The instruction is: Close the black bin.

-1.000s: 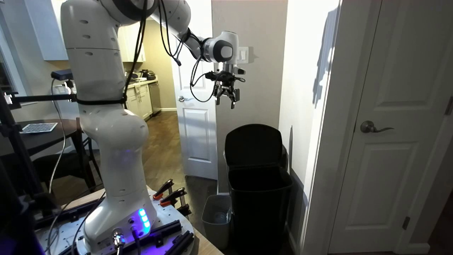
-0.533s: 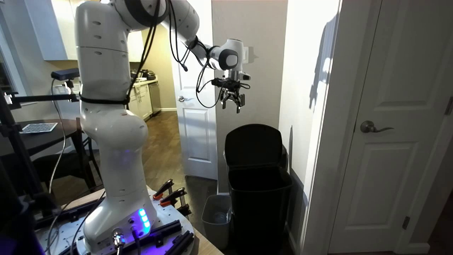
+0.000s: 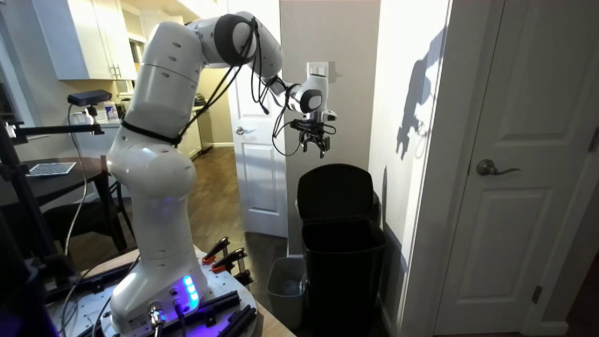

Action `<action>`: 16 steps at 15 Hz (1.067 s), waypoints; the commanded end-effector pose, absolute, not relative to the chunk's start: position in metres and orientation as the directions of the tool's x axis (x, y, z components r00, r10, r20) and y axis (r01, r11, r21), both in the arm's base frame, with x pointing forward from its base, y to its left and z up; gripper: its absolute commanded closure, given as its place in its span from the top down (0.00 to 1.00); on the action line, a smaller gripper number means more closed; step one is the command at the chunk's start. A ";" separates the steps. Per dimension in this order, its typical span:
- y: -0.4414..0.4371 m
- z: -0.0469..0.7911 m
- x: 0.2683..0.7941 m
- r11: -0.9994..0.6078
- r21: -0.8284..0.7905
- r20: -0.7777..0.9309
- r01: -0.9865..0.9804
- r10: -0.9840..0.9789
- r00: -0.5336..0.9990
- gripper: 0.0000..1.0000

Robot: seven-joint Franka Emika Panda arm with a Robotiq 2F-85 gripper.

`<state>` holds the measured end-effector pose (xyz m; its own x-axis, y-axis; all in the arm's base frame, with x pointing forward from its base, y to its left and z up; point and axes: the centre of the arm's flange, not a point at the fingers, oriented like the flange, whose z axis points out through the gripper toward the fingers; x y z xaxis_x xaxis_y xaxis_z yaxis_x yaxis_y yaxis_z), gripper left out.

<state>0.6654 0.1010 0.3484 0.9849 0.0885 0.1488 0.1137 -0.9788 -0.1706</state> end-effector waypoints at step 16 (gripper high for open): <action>0.131 0.296 0.771 -0.955 -0.294 0.221 0.031 -0.036 0.975 1.00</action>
